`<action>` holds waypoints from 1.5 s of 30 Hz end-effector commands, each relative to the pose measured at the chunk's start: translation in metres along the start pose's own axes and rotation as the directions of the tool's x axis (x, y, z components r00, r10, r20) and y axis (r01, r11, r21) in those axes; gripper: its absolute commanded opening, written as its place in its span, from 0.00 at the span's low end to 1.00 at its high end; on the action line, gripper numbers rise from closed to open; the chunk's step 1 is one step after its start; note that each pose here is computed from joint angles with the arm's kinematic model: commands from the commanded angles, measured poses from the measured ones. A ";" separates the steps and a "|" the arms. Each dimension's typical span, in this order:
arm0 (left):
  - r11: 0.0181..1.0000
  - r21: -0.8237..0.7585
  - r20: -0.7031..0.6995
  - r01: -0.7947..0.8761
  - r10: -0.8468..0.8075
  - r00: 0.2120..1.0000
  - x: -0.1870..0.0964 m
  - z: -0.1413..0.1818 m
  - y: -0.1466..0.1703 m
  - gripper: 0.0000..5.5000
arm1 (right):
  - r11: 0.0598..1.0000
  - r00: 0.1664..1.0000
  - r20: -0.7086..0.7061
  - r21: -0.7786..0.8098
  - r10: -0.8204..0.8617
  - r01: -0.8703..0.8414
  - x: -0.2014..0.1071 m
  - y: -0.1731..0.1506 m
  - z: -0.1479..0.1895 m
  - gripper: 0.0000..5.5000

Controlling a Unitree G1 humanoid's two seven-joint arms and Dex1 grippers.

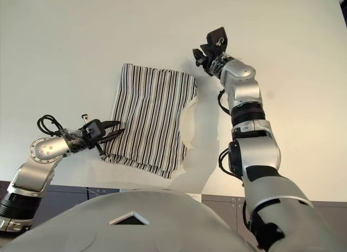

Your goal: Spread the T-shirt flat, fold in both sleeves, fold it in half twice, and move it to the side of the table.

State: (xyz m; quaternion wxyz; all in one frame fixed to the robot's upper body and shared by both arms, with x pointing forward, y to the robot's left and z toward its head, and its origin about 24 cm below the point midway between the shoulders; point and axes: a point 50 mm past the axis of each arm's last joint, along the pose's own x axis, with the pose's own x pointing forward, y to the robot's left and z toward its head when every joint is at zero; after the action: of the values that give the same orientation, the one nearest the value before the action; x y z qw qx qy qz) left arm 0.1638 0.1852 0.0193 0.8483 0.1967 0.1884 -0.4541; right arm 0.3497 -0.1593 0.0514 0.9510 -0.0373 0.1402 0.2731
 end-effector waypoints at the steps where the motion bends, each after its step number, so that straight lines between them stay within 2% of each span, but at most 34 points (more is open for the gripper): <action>1: 0.983 -0.149 0.068 -0.111 0.123 0.990 0.005 0.011 -0.003 0.22 | 0.943 0.970 0.004 -0.233 0.245 -0.237 -0.052 0.030 0.007 0.26; 5: 0.982 -0.150 0.116 -0.110 0.128 0.985 -0.016 0.036 0.004 0.22 | 0.858 0.899 -0.120 -0.268 0.421 -0.438 -0.107 0.063 -0.005 0.26; 6: 0.978 -0.178 0.139 -0.114 0.139 0.980 -0.022 0.042 0.003 0.22 | 0.852 0.888 -0.141 -0.253 0.437 -0.459 -0.108 0.070 -0.010 0.26; 8: 0.963 -0.240 0.201 -0.120 0.171 0.965 -0.028 0.052 0.007 0.22 | 0.883 0.911 -0.190 -0.239 0.367 -0.405 -0.094 0.074 -0.028 0.26; 11: 0.936 -0.318 0.227 -0.153 0.232 0.946 -0.033 0.055 0.019 0.22 | 0.908 0.922 -0.286 -0.253 0.260 -0.334 -0.076 0.067 -0.051 0.26; 17: 0.865 -0.365 0.081 -0.344 0.398 0.914 -0.049 0.028 0.036 0.22 | 0.904 0.914 -0.355 -0.293 0.198 -0.310 -0.083 0.041 -0.055 0.26; 19: 0.870 -0.316 0.040 -0.379 0.412 0.910 -0.053 0.023 0.034 0.22 | 0.909 0.929 -0.312 -0.296 0.197 -0.292 -0.088 0.042 -0.047 0.26; 21: 0.898 -0.165 0.007 -0.408 0.415 0.910 -0.058 0.020 0.030 0.22 | 0.941 0.976 -0.066 -0.261 0.208 -0.218 -0.103 0.043 -0.008 0.26; 22: 0.921 -0.046 -0.023 -0.387 0.387 0.922 -0.064 0.018 0.024 0.22 | 0.923 0.973 0.022 -0.323 0.230 -0.211 -0.124 0.041 0.011 0.26; 23: 0.935 0.068 -0.062 -0.347 0.351 0.934 -0.070 0.015 0.017 0.22 | 0.869 0.964 0.026 -0.438 0.266 -0.228 -0.144 0.041 0.019 0.26; 24: 0.941 0.172 -0.104 -0.291 0.312 0.944 -0.078 0.010 0.012 0.22 | 0.762 0.951 -0.065 -0.584 0.301 -0.281 -0.162 0.043 0.015 0.26; 25: 0.935 0.284 -0.151 -0.210 0.260 0.954 -0.083 0.006 0.009 0.22 | 0.598 0.917 -0.219 -0.702 0.335 -0.386 -0.179 0.046 0.002 0.26; 26: 0.924 0.359 -0.191 -0.132 0.211 0.959 -0.087 0.001 0.006 0.22 | 0.429 0.853 -0.365 -0.748 0.372 -0.507 -0.193 0.050 -0.012 0.26; 27: 0.909 0.413 -0.227 -0.055 0.161 0.961 -0.089 -0.004 0.002 0.22 | 0.299 0.777 -0.480 -0.734 0.407 -0.610 -0.206 0.054 -0.026 0.26; 28: 0.898 0.440 -0.255 0.013 0.111 0.961 -0.089 -0.009 -0.003 0.25 | 0.206 0.717 -0.548 -0.714 0.431 -0.669 -0.216 0.056 -0.037 0.26; 29: 0.887 0.457 -0.267 0.063 0.069 0.961 -0.088 -0.011 -0.008 0.27 | 0.154 0.683 -0.577 -0.703 0.448 -0.694 -0.221 0.059 -0.043 0.30; 33: 0.833 0.495 -0.311 0.248 -0.096 0.945 -0.086 -0.022 -0.033 0.40 | 0.099 0.698 -0.512 -0.767 0.501 -0.634 -0.218 0.072 -0.045 0.44; 37: 0.729 0.624 -0.281 0.281 -0.125 0.951 -0.070 -0.028 -0.027 0.53 | 0.058 0.684 -0.484 -0.793 0.545 -0.607 -0.209 0.089 -0.053 0.44; 45: 0.571 0.744 -0.235 0.347 -0.263 0.936 -0.032 -0.028 -0.020 0.53 | 0.037 0.678 -0.485 -0.798 0.552 -0.602 -0.190 0.089 -0.065 0.44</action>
State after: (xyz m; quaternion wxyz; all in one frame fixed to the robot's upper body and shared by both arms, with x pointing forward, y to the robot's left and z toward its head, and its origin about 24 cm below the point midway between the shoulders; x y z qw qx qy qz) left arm 0.1394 0.2097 0.0359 0.6337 0.5250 -0.0106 -0.5680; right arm 0.1312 -0.1877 0.0491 0.5608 -0.5109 -0.0295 0.6508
